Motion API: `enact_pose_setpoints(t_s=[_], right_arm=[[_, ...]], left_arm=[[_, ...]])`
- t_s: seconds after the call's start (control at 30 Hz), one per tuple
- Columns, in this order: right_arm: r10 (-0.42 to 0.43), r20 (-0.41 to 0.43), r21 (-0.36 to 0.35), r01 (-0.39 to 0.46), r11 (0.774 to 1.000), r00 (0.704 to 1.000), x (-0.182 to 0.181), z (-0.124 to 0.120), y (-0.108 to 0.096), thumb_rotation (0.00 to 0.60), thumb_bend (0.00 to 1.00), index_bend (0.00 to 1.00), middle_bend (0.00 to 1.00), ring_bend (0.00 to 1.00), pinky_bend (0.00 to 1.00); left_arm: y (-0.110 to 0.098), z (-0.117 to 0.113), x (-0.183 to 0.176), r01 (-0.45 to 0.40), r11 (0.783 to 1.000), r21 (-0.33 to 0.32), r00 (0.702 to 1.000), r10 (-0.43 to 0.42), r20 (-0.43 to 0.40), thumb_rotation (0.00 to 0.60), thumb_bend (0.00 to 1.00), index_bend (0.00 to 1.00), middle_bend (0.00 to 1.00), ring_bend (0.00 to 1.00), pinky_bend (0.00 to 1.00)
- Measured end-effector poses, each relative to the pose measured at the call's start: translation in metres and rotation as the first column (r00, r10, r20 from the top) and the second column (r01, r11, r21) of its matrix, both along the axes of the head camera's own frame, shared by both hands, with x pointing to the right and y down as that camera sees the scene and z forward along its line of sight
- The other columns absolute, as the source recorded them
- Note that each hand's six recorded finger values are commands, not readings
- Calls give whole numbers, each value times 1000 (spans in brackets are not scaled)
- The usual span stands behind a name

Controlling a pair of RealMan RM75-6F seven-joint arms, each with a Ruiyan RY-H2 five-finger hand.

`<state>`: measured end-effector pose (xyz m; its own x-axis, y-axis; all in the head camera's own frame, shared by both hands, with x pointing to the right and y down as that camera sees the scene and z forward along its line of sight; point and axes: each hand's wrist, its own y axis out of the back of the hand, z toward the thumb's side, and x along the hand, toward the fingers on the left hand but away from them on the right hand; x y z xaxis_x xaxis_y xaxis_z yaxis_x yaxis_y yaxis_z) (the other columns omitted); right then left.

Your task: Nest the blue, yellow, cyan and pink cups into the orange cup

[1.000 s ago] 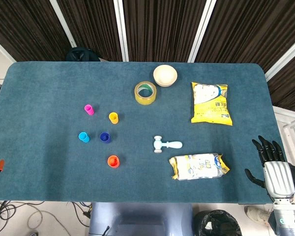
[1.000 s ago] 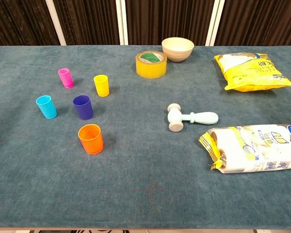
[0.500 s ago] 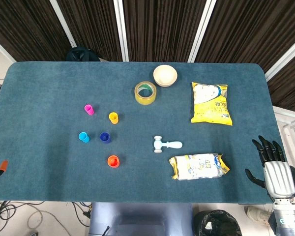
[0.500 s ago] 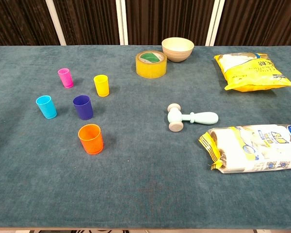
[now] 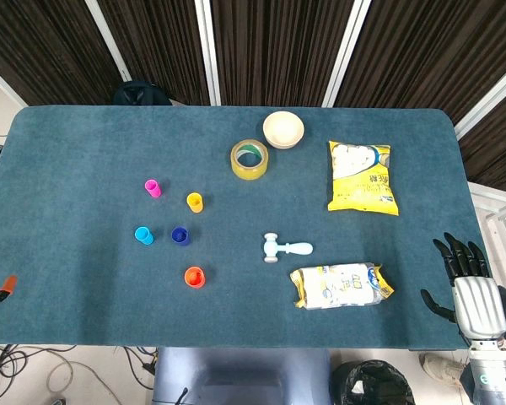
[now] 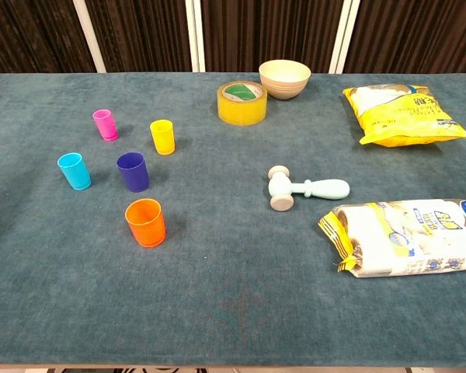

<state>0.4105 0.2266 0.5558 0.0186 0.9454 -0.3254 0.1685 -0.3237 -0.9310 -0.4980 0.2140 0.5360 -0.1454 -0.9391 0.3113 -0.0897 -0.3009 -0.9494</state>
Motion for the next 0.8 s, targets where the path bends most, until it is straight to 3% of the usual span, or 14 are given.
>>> enact_pose_setpoints(t_s=[0.13,0.3,0.4,0.5,0.63,0.8], right_arm=[[-2,-4,-2,2,1000,1000,0,1,0,600,324,106,44,96,3],[-5,-6,-10,5,1000,1000,-2,4,1,600,324,106,44,96,3],[-2,-9,-10,2,1000,1000,-1,4,1,600,325,106,44,96,3],[0,-10,-9,0,1000,1000,-1,4,0,600,325,106,44,96,3],[3,-8,-5,-4,1000,1000,0,3,0,600,324,106,44,96,3],[9,-6,-2,-9,1000,1000,1,2,-1,600,324,106,44,96,3]], left_arm=[[-8,7,7,-38,999,-22,999,38,-7,600,206,61,72,0,13],[-38,18,32,-152,987,-55,988,150,-37,600,189,60,74,0,12],[-61,25,51,-234,968,-86,972,230,-54,600,177,60,74,0,12],[-82,34,74,-315,940,-130,949,307,-72,600,170,59,77,0,12],[-106,44,110,-419,886,-198,908,409,-94,600,168,54,85,0,11],[-120,56,148,-510,818,-267,859,503,-100,600,164,48,92,0,11]])
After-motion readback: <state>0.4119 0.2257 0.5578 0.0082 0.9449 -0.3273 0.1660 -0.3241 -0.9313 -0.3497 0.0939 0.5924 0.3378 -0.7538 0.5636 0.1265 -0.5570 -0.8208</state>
